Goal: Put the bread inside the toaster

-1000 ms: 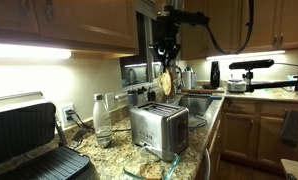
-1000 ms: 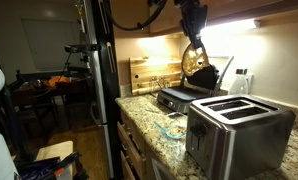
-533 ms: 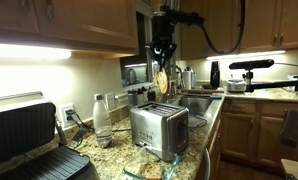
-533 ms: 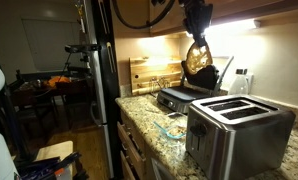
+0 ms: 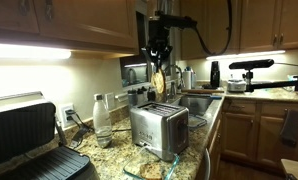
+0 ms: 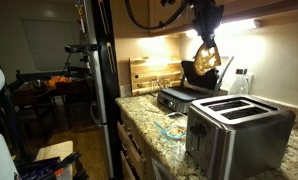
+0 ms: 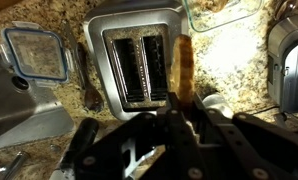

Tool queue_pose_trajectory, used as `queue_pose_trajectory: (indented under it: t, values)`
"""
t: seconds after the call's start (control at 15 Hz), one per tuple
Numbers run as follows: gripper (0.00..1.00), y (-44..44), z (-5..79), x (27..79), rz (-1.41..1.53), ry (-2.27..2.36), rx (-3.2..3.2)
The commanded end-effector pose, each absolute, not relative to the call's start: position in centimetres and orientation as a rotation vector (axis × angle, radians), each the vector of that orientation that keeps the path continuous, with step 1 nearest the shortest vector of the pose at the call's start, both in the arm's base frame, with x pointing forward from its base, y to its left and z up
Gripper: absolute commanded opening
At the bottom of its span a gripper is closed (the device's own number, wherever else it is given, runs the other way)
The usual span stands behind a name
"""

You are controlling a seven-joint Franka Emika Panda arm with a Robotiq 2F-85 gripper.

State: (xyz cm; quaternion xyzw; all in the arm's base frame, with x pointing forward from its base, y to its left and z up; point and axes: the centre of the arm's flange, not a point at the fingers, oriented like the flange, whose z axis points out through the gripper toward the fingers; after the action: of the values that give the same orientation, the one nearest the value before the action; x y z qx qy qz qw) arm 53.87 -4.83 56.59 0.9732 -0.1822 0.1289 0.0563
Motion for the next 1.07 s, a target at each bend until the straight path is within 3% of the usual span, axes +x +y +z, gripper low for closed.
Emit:
queue_pose_trajectory:
  t: [0.0, 1.0]
  values:
    - [0.04, -6.0, 56.9, 54.7, 0.339, -0.572, 2.945]
    - [0.04, -7.0, 55.4, 57.0, 0.226, -0.614, 2.92]
